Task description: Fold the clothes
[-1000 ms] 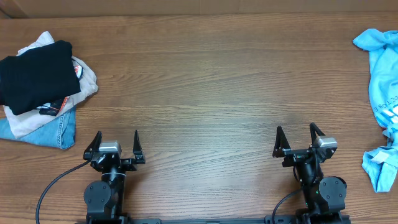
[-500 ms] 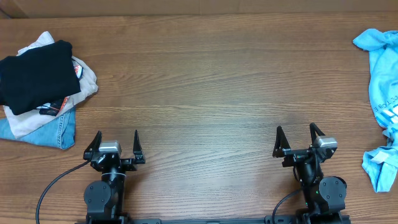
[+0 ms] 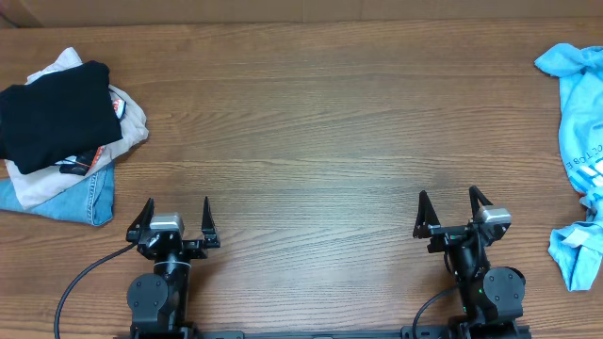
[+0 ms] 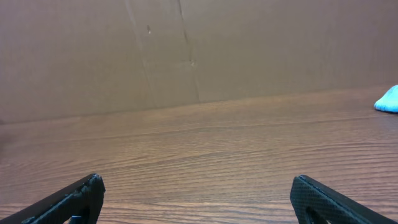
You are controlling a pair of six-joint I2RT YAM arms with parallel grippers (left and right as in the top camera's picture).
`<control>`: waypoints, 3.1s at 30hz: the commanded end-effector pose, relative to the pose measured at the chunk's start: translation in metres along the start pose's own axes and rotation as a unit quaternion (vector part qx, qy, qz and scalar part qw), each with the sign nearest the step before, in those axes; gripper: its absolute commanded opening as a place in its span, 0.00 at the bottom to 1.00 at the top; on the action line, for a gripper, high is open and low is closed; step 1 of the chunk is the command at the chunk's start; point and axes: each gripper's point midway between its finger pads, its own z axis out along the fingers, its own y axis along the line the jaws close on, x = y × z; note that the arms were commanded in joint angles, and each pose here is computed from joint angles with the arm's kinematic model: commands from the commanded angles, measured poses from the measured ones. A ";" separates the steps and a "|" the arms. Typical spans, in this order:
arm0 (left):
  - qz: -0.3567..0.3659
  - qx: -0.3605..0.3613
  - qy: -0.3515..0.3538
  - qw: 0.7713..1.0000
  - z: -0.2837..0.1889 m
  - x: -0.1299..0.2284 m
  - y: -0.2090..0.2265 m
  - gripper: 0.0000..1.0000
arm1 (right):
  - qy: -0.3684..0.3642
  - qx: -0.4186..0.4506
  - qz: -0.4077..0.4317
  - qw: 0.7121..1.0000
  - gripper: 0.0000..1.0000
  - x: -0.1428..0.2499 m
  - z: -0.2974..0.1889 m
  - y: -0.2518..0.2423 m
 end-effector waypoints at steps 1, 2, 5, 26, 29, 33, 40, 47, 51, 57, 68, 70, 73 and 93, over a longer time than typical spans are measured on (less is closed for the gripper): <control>-0.005 0.002 -0.003 1.000 0.000 -0.001 0.000 1.00 | -0.002 0.000 -0.001 1.000 1.00 0.002 0.000 -0.001; -0.005 0.002 -0.003 1.000 0.000 -0.001 0.000 1.00 | -0.002 0.000 0.000 1.000 1.00 0.002 0.000 -0.001; -0.005 0.002 -0.003 1.000 0.000 -0.001 0.000 1.00 | -0.002 0.000 -0.001 1.000 1.00 0.002 0.000 -0.001; -0.035 0.017 -0.008 0.999 0.000 -0.003 -0.005 1.00 | -0.003 0.001 0.064 0.998 1.00 -0.001 -0.001 -0.001; -0.067 0.024 -0.014 0.997 -0.002 -0.011 -0.008 1.00 | -0.005 0.020 0.068 0.997 1.00 -0.010 -0.004 -0.006; -0.084 0.048 -0.034 0.995 -0.009 -0.037 -0.016 1.00 | -0.005 0.054 0.068 0.996 1.00 -0.029 -0.009 -0.014; -0.083 0.047 -0.021 0.995 -0.020 -0.072 -0.016 1.00 | 0.025 0.096 0.064 0.993 1.00 -0.062 -0.007 -0.020; -0.055 0.040 0.062 0.996 -0.013 -0.090 -0.016 1.00 | 0.138 0.160 0.048 0.976 1.00 -0.070 0.017 -0.032; -0.045 0.036 0.130 0.990 -0.005 -0.094 -0.017 1.00 | 0.223 0.194 0.033 0.955 1.00 -0.062 0.037 -0.039; -0.049 0.029 0.244 0.968 0.006 -0.085 -0.017 1.00 | 0.344 0.207 0.031 0.915 1.00 -0.030 0.069 -0.046; -0.058 0.041 0.315 0.947 0.022 -0.064 -0.023 1.00 | 0.351 0.346 0.141 0.859 1.00 -0.005 0.065 -0.113; -0.059 0.042 0.318 0.945 0.022 -0.063 -0.023 1.00 | 0.329 0.394 0.178 0.840 1.00 -0.010 0.052 -0.145; -0.059 0.042 0.317 0.945 0.022 -0.063 -0.023 1.00 | 0.291 0.462 0.230 0.805 1.00 -0.016 0.026 -0.191; -0.060 0.042 0.319 0.945 0.022 -0.062 -0.023 1.00 | 0.272 0.630 0.344 0.641 0.87 0.058 -0.069 -0.334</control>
